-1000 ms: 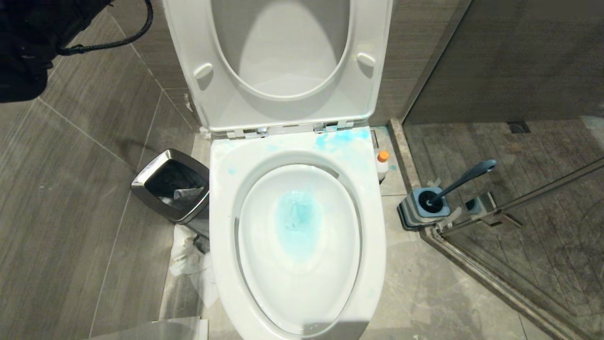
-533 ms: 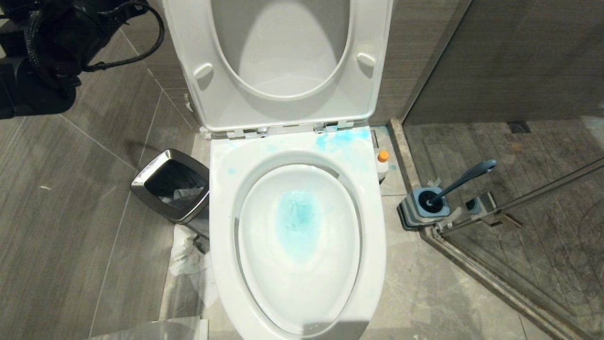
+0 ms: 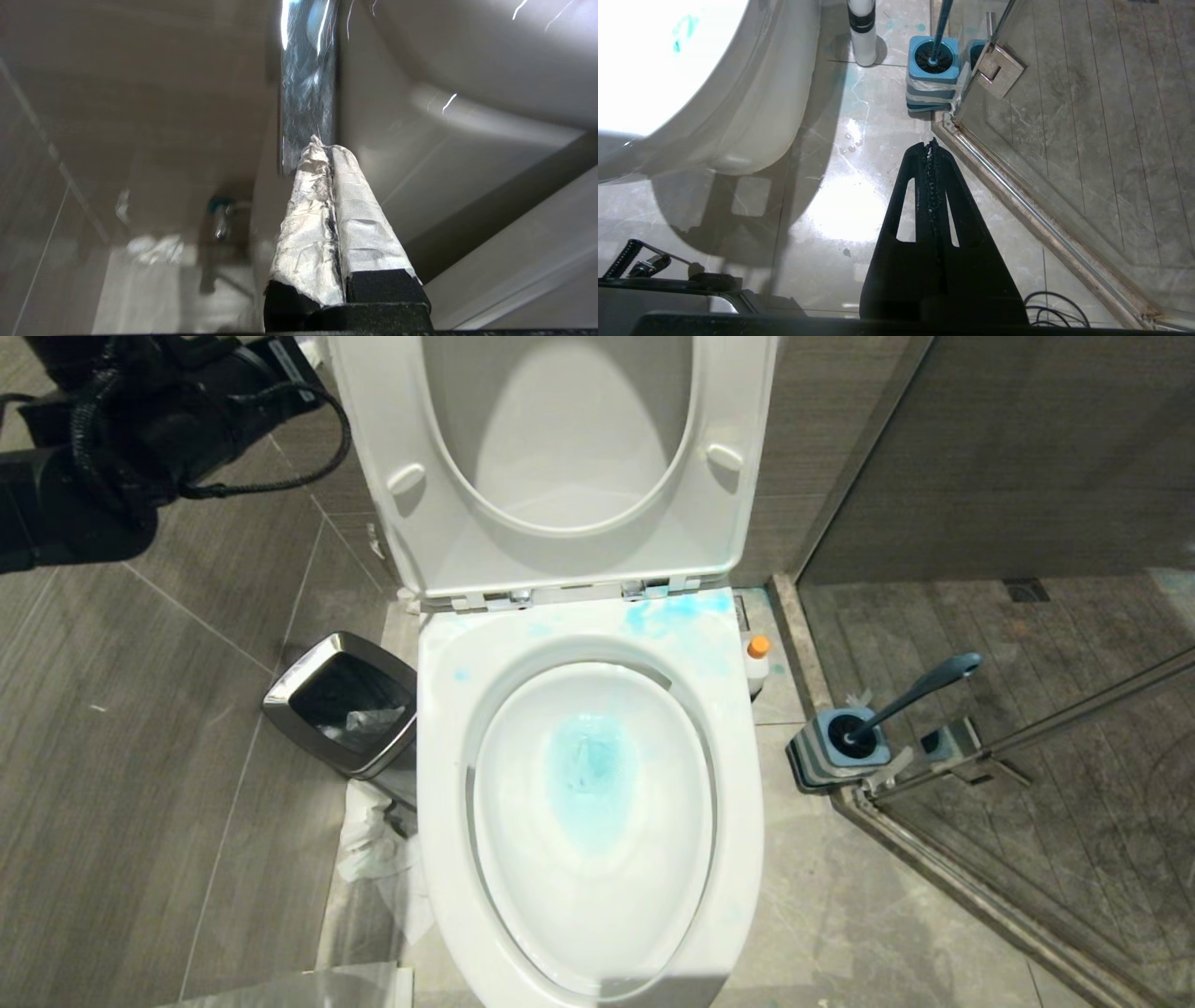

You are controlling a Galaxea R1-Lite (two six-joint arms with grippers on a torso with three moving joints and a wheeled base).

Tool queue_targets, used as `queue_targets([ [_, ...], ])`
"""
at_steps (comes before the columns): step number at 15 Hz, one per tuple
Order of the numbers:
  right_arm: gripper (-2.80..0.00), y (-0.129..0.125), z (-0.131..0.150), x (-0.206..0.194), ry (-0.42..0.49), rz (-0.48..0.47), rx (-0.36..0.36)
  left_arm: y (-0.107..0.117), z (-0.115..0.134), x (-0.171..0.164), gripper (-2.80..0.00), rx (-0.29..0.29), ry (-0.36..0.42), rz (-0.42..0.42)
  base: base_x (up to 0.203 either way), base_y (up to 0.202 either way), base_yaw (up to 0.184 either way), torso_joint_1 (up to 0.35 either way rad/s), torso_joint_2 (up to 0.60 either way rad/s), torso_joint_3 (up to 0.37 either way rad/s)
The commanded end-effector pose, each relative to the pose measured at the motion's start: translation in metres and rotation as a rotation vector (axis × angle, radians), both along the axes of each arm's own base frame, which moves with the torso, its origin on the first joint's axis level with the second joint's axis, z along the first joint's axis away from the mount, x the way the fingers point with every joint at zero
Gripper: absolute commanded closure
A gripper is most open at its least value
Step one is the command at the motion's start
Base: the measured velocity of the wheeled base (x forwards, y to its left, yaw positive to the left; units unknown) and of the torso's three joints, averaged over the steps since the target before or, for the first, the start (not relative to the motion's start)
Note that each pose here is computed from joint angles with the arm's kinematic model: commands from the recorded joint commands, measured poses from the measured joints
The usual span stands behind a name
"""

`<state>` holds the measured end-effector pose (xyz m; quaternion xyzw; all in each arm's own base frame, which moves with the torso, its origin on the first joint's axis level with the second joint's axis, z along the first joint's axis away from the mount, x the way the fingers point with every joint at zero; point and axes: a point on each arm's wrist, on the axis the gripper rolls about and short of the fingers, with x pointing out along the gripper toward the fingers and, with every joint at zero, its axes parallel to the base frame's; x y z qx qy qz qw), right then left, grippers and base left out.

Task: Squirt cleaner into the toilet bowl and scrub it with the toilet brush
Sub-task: Flush the toilet

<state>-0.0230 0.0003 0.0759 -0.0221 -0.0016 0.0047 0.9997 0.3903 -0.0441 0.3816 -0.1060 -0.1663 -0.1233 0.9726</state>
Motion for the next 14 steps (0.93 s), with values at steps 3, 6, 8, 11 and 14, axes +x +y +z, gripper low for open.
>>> queue_targets([
  [3,0.0,0.0,0.0,0.0,0.001,0.001,0.0,-0.025,-0.006,-0.001,0.0,-0.014,0.058,-0.081,0.0,0.0,0.0,0.0,0.0,0.0],
  [6,0.0,0.0,0.0,0.0,0.001,0.001,0.0,-0.029,-0.002,-0.005,0.0,-0.015,0.05,-0.093,0.0,0.0,0.0,0.0,0.0,0.0],
  [8,0.0,0.0,0.0,0.0,0.001,0.001,0.0,-0.027,0.0,-0.007,0.0,-0.013,0.042,-0.09,0.0,0.0,0.0,0.0,0.0,0.0],
  [11,0.0,0.0,0.0,0.0,0.001,0.001,0.0,-0.018,0.003,-0.009,0.0,-0.004,0.035,-0.062,0.0,0.0,0.0,0.0,0.0,0.0],
  [14,0.0,0.0,0.0,0.0,0.001,0.001,0.0,0.0,0.003,-0.012,0.0,0.003,0.081,-0.03,0.0,0.0,0.0,0.0,0.0,0.0],
])
